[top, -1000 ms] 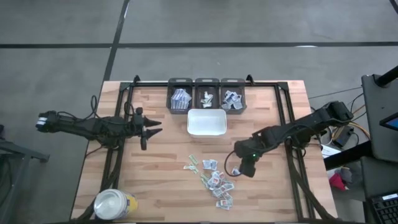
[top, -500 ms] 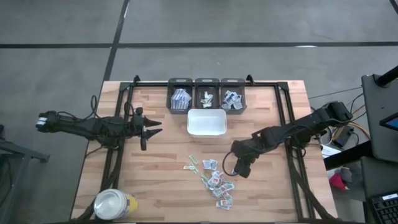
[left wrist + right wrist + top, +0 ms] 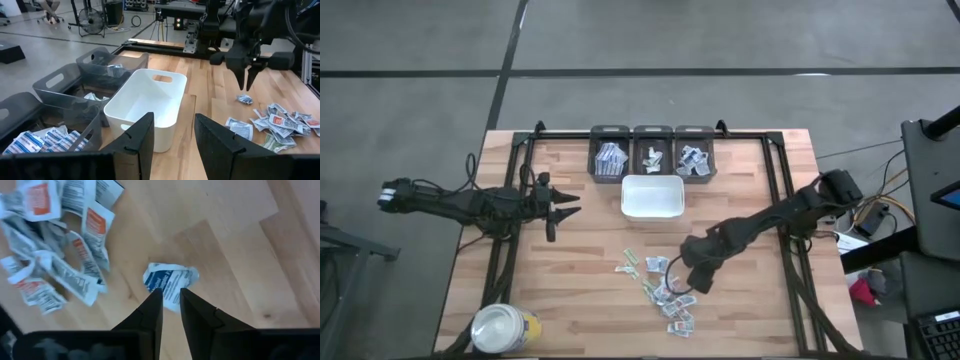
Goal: Pick & Place First Aid Supplies
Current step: Put the white alcohol pad into the right black bin
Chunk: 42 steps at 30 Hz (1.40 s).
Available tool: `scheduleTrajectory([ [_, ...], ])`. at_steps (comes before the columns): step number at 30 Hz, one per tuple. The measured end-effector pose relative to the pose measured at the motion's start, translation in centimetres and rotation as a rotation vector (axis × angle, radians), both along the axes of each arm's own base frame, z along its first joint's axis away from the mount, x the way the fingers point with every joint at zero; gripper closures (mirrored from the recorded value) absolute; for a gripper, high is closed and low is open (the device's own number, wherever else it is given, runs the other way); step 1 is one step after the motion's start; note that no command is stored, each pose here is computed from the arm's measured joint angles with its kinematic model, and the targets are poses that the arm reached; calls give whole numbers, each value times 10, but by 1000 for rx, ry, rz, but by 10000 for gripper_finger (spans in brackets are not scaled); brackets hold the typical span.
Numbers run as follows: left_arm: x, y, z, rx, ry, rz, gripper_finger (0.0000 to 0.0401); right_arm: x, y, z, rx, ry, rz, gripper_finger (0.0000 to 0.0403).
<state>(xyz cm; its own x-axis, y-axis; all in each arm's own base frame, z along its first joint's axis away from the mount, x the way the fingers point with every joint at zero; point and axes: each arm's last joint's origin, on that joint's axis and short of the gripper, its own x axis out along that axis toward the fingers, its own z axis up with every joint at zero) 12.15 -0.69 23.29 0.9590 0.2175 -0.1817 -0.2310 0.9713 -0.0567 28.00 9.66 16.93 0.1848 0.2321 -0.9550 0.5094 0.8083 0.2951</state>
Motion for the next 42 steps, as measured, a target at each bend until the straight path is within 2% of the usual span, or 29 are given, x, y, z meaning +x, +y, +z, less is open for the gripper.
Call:
scheduleTrajectory([
  [14,0,0,0,1,1,0,265,9,3,-40,-50,117,15,331],
  [23,0,0,0,0,0,0,266,9,2,-49,-102,143,15,366],
  [26,0,0,0,-1,0,0,265,8,2,-44,-110,126,22,388],
  [34,0,0,0,-1,0,0,266,0,-3,-23,-122,86,9,394],
  [42,0,0,0,-4,0,1,265,-10,-5,41,-39,-138,32,395],
])
